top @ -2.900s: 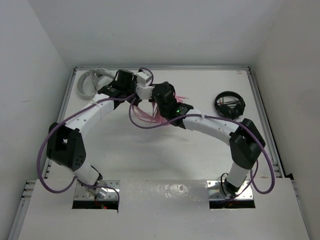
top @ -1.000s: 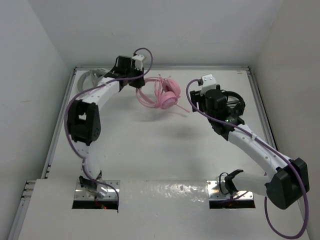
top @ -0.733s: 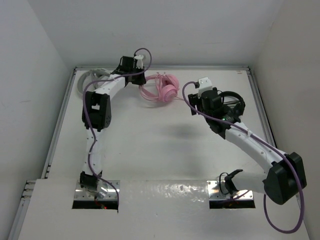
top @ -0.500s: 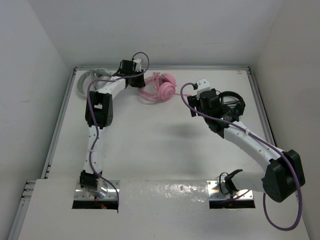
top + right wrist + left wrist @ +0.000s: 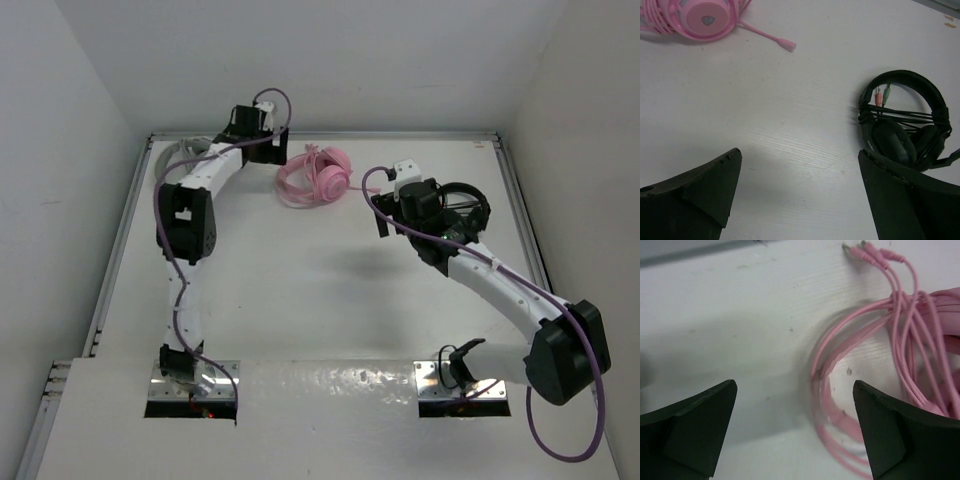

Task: Wrap the headphones

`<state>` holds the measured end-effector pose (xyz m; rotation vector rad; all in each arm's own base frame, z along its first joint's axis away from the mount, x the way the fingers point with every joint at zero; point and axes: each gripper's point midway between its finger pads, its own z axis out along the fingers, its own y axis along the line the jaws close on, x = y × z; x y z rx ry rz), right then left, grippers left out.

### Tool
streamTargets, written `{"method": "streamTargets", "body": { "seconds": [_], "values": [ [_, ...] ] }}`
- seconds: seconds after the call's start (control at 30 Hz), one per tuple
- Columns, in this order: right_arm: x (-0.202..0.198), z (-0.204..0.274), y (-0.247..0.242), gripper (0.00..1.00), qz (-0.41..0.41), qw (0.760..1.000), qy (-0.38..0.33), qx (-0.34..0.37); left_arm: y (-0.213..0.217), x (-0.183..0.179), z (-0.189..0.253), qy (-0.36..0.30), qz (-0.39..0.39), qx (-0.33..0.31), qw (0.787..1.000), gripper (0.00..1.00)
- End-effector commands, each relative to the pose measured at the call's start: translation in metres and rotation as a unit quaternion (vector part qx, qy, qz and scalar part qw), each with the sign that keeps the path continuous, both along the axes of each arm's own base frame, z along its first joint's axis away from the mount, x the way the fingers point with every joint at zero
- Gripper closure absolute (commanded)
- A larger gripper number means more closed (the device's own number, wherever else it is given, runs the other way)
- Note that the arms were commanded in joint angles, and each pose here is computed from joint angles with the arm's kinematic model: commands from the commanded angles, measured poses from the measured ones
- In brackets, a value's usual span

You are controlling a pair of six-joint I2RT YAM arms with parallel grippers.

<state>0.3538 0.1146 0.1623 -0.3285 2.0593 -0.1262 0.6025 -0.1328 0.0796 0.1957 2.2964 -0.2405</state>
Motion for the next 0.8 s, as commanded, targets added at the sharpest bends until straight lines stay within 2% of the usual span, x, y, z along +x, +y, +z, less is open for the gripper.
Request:
{"method": "streamTargets", "body": {
  "seconds": [0.0, 0.07, 0.1, 0.13, 0.17, 0.2, 0.23, 0.27, 0.37, 0.4, 0.53, 0.67, 0.77],
  "values": [
    [0.001, 0.022, -0.01, 0.01, -0.04, 0.999, -0.03, 0.022, 0.035, -0.022, 0.159, -0.129, 0.007, 0.061, 0.99, 0.0],
    [-0.003, 0.02, -0.016, 0.01, -0.067, 0.997, -0.033, 0.036, 0.048, -0.058, 0.146, -0.089, -0.007, 0.1, 0.991, 0.0],
    [-0.008, 0.014, -0.022, 0.01, -0.078, 0.996, -0.032, 0.04, 0.055, -0.085, 0.165, -0.091, -0.026, 0.121, 0.988, 0.0],
    [-0.012, 0.015, -0.023, 0.01, -0.088, 0.994, -0.039, 0.06, 0.061, -0.112, 0.133, -0.047, -0.037, 0.138, 0.989, 0.0],
    [-0.016, 0.012, -0.024, 0.01, -0.093, 0.993, -0.038, 0.068, 0.064, -0.131, 0.125, -0.036, -0.047, 0.144, 0.988, 0.0],
    [-0.024, -0.003, -0.028, 0.01, -0.098, 0.993, -0.028, 0.066, 0.067, -0.153, 0.143, -0.059, -0.054, 0.145, 0.986, 0.0],
    [-0.027, -0.008, -0.03, 0.01, -0.109, 0.99, -0.031, 0.081, 0.07, -0.169, 0.134, -0.053, -0.061, 0.151, 0.985, 0.0],
    [-0.036, -0.023, -0.035, 0.01, -0.116, 0.99, -0.021, 0.08, 0.077, -0.203, 0.112, -0.034, -0.07, 0.16, 0.984, 0.0],
    [-0.048, -0.03, -0.037, 0.01, -0.114, 0.988, -0.027, 0.104, 0.086, -0.236, 0.091, -0.046, -0.06, 0.162, 0.984, 0.0],
    [-0.057, -0.044, -0.04, 0.01, -0.113, 0.989, -0.013, 0.099, 0.089, -0.253, 0.068, -0.028, -0.063, 0.164, 0.984, 0.0],
    [-0.074, -0.055, -0.051, 0.01, -0.124, 0.988, -0.004, 0.094, 0.097, -0.272, 0.043, -0.016, -0.05, 0.167, 0.985, 0.0],
    [-0.087, -0.072, -0.065, 0.01, -0.149, 0.984, -0.013, 0.092, 0.107, -0.26, 0.042, -0.042, 0.001, 0.169, 0.985, 0.0],
    [-0.085, -0.067, -0.07, 0.01, -0.154, 0.982, -0.043, 0.1, 0.117, -0.255, 0.04, -0.043, 0.041, 0.178, 0.982, 0.01]
  ]
}}
